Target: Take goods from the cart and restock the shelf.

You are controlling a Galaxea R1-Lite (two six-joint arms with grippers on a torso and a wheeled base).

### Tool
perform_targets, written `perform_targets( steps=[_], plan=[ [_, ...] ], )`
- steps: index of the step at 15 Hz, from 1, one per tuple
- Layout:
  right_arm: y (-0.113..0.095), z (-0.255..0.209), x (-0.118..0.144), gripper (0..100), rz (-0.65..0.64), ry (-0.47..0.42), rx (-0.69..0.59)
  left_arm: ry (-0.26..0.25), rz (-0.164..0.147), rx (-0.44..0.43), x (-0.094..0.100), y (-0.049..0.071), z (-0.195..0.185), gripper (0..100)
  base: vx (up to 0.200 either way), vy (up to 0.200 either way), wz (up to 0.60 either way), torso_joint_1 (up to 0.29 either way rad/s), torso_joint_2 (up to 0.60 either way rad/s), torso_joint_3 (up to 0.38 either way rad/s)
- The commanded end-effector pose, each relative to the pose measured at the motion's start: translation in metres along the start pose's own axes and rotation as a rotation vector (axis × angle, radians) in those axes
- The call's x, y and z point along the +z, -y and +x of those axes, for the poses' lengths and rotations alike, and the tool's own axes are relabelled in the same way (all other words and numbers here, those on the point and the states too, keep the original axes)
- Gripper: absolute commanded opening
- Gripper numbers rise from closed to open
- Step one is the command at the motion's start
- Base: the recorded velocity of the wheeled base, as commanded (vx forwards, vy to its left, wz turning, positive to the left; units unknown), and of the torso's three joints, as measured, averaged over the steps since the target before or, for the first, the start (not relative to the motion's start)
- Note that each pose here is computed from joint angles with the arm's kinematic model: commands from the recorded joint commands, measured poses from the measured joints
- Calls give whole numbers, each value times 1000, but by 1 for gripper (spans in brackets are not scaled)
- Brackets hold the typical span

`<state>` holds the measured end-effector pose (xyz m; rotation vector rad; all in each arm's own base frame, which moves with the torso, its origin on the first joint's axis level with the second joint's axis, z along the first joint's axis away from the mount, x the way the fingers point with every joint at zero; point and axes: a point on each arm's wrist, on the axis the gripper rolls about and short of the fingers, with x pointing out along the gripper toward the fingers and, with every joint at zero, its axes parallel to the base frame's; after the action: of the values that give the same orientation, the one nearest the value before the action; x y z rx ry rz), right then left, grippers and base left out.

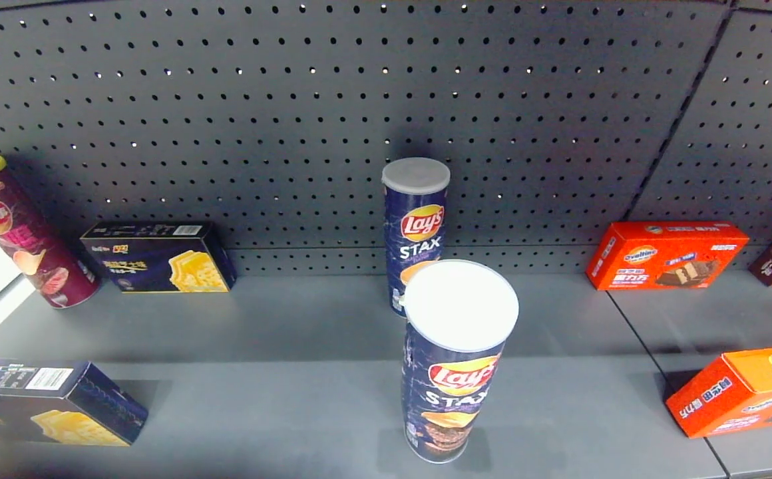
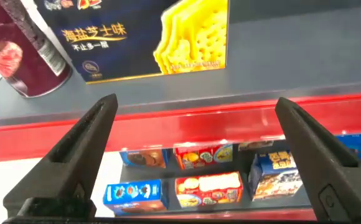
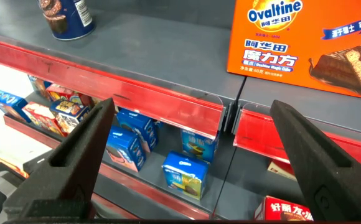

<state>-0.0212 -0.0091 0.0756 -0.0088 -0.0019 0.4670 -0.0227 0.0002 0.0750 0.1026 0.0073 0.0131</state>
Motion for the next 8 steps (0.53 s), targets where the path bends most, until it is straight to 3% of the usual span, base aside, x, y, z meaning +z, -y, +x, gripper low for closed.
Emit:
perform_targets(
  steps=[1,3,8],
  plan=[
    [0,0,0,100,0,-1,1,-6,-26,-2,0,0,0,100,0,0,0,0,0,0],
    [0,0,0,100,0,-1,1,-4,-72,-1,0,0,0,100,0,0,0,0,0,0],
    [0,0,0,100,0,-3,2,-4,-73,-6,0,0,0,100,0,0,0,0,0,0]
  ],
)
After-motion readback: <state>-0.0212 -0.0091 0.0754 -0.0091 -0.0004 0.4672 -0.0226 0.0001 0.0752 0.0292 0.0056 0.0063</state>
